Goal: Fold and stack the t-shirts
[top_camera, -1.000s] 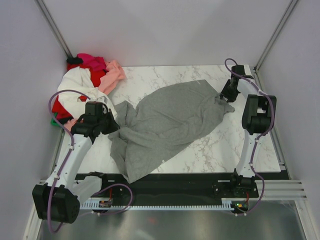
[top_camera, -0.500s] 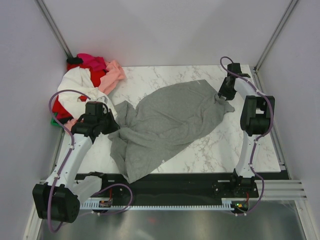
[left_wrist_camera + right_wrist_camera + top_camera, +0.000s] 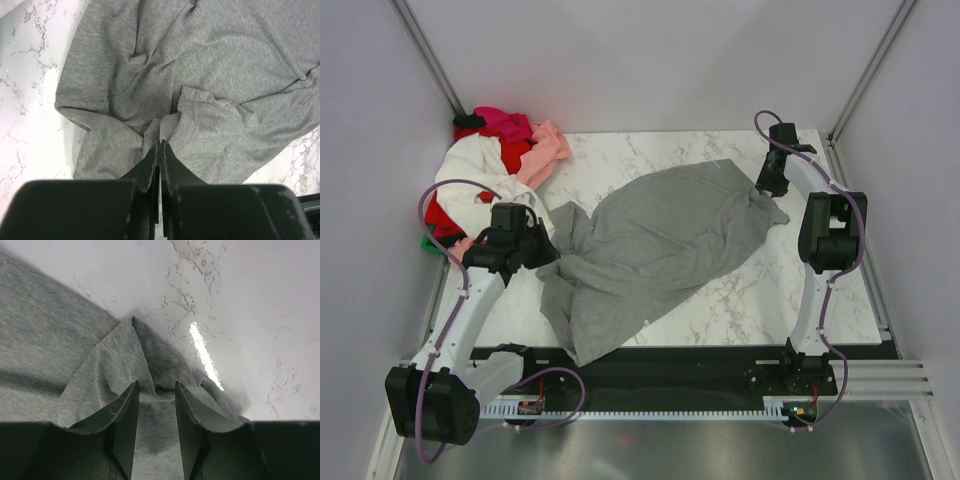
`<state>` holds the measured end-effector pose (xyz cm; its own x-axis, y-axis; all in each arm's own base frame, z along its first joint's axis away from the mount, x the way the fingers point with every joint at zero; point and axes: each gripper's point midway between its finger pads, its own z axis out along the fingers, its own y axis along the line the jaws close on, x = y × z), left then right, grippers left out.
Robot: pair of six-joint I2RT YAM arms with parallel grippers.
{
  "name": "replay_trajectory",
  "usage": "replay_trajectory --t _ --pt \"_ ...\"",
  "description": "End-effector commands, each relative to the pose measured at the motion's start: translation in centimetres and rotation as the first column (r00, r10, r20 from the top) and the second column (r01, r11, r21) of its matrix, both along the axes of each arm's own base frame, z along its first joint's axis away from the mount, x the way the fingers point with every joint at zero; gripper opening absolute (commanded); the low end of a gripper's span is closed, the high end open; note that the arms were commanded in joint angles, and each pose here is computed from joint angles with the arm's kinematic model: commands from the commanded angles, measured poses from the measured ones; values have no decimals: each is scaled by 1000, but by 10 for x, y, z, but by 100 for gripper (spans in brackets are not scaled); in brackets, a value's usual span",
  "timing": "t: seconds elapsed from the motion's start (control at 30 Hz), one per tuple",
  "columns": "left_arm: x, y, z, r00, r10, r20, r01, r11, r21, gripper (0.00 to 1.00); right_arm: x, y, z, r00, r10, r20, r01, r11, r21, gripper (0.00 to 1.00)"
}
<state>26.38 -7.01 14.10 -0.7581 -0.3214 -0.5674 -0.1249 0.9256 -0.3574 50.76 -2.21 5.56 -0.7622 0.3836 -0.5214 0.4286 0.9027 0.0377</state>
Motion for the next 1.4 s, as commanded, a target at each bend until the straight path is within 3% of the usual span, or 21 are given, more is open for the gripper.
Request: replay_trajectory --t 0.0,0.5,0.63,0.83,1.17,1.37 --pt "9 2 6 999 -23 47 22 999 26 2 7 -9 26 998 -19 57 20 999 -27 41" --pt "9 2 4 999 -25 42 24 999 26 2 -4 -1 7 999 -9 34 9 1000 17 17" --pt "9 2 4 999 -26 42 25 999 25 2 -3 0 6 999 -8 37 7 1000 22 0" --pt "9 2 3 999 -26 41 25 999 25 2 0 1 19 998 -10 68 8 1000 24 0" --pt "9 2 4 999 -27 44 26 999 26 2 3 -3 98 973 -21 231 19 1000 11 0" --pt "9 2 5 998 -24 50 23 999 25 2 -8 -2 121 962 -26 271 21 1000 19 0"
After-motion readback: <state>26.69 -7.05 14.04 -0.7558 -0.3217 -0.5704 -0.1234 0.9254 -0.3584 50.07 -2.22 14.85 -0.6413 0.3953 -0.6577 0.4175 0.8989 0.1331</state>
